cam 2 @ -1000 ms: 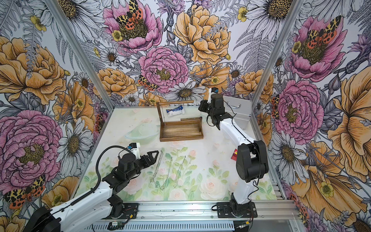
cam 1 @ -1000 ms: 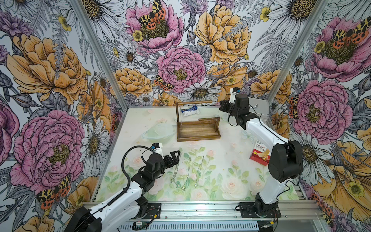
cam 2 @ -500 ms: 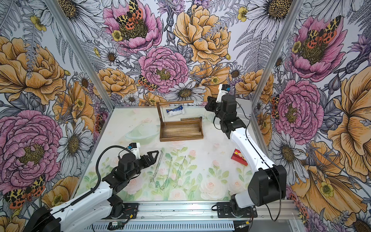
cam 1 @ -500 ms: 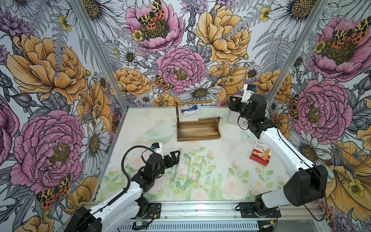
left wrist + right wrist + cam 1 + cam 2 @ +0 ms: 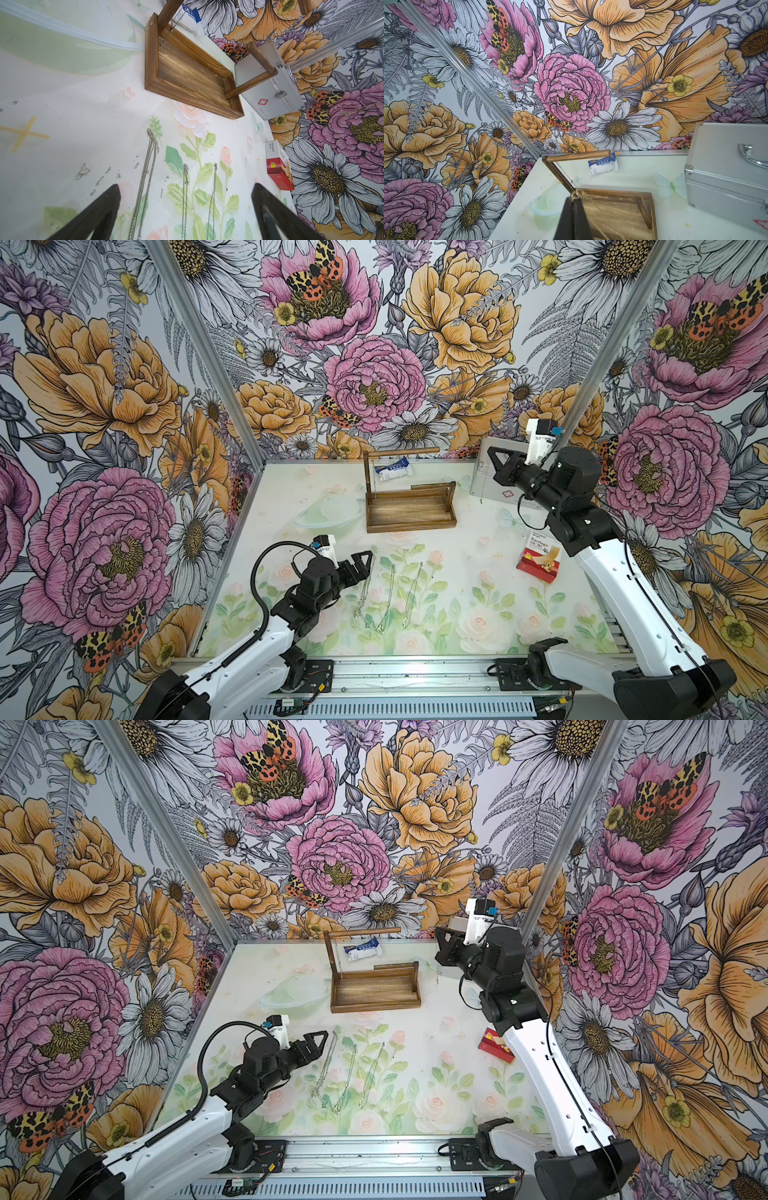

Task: Take the necklace off the jewelry display stand
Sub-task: Take off the necklace from the stand.

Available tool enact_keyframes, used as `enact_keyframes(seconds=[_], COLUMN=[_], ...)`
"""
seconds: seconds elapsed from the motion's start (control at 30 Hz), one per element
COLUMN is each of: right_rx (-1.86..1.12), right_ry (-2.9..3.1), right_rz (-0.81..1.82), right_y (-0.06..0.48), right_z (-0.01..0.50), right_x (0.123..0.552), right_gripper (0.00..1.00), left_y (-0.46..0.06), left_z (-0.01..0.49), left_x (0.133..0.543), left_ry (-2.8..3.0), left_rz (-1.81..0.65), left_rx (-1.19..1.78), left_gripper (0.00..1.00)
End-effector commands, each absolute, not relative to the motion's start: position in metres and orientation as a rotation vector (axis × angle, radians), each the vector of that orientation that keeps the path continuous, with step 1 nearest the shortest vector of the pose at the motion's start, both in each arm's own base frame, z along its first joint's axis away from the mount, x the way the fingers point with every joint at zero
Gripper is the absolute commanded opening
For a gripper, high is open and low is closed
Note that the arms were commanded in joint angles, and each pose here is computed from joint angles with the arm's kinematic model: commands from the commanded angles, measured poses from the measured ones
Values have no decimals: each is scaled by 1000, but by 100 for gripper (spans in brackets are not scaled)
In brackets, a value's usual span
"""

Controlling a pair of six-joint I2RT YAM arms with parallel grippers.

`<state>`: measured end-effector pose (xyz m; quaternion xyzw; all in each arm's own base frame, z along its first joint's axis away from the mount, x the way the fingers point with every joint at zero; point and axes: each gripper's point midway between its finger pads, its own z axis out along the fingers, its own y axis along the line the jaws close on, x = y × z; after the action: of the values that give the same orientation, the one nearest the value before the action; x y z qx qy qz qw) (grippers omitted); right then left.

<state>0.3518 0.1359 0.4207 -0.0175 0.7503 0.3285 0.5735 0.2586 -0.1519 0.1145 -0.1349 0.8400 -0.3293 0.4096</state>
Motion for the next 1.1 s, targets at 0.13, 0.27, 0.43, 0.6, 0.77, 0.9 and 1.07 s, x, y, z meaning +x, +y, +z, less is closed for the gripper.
enact_keyframes(seconds=[0.13,0.27,0.43,0.6,0.77,0.9,1.07], right_rx=[-178,-223,-279,-316,-356,-386,-414], right_ry=[1902,1951,2007,2064,2110,2138,2163], right_rz=[836,877,955,1018,1061,1085,1108], right_y=[147,152,164,174,183,190,196], right_z=[395,384,364,340,321,309,298], right_x=[299,281,264,251,240,231,222], right_gripper=[0,0,0,0,0,0,0], left_y=[-161,-176,-213,-261,-299,-322,-340], left_z=[133,146,167,181,199,210,214], left_x=[256,252,240,225,212,204,196], left_ry=[2083,2064,2053,2062,2006,1972,1945], left_rz=[-903,-938,-979,-1021,-1091,-1161,-1196], left_rx=[-271,-174,23,236,387,473,549], left_gripper=[99,99,99,99,99,99,99])
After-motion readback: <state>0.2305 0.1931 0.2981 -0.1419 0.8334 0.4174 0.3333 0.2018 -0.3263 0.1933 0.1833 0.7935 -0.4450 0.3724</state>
